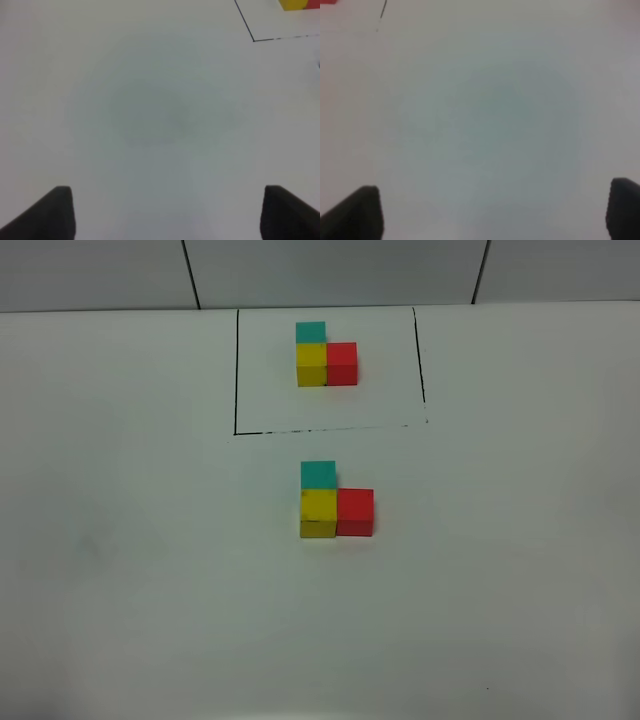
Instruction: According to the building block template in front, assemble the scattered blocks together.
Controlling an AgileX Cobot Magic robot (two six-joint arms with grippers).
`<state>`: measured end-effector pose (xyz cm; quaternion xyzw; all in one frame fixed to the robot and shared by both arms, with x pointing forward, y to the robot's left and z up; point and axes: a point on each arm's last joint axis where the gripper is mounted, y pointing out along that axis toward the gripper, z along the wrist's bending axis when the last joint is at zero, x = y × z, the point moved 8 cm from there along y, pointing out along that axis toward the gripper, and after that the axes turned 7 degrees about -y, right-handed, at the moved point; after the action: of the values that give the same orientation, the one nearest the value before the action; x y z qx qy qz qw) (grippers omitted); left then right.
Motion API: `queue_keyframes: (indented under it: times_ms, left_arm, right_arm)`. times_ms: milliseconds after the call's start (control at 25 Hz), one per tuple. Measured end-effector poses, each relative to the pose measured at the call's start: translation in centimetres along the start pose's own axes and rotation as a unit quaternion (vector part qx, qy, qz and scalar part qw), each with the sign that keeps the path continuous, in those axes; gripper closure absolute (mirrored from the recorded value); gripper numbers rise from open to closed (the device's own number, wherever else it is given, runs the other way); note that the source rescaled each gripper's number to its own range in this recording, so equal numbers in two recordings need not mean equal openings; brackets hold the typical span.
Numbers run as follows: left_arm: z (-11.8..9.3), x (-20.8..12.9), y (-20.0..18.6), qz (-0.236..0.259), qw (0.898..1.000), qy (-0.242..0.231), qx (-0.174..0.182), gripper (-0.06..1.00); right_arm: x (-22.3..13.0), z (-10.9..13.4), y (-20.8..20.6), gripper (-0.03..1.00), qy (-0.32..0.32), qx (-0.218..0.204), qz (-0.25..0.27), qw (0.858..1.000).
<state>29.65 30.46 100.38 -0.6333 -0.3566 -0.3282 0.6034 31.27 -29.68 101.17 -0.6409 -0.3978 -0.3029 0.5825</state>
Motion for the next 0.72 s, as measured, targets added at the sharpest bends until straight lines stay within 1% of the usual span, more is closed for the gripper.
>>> queue_keyframes:
  times_ms: [280,440,720]
  left_arm:
    - [0.0,0.0,0.0,0.0,1.0,0.0,0.0,0.14]
    - [0.0,0.0,0.0,0.0,1.0,0.0,0.0,0.14]
    - [0.0,0.0,0.0,0.0,1.0,0.0,0.0,0.14]
  right_arm:
    - [0.07,0.31,-0.12,0.09,0.006,0.009,-0.006,1.0]
    - [0.08,0.48,-0.13,0.12,0.005,0.019,-0.007,1.0]
    - [0.07,0.44,-0.13,0.16,0.008,0.019,-0.007,1.0]
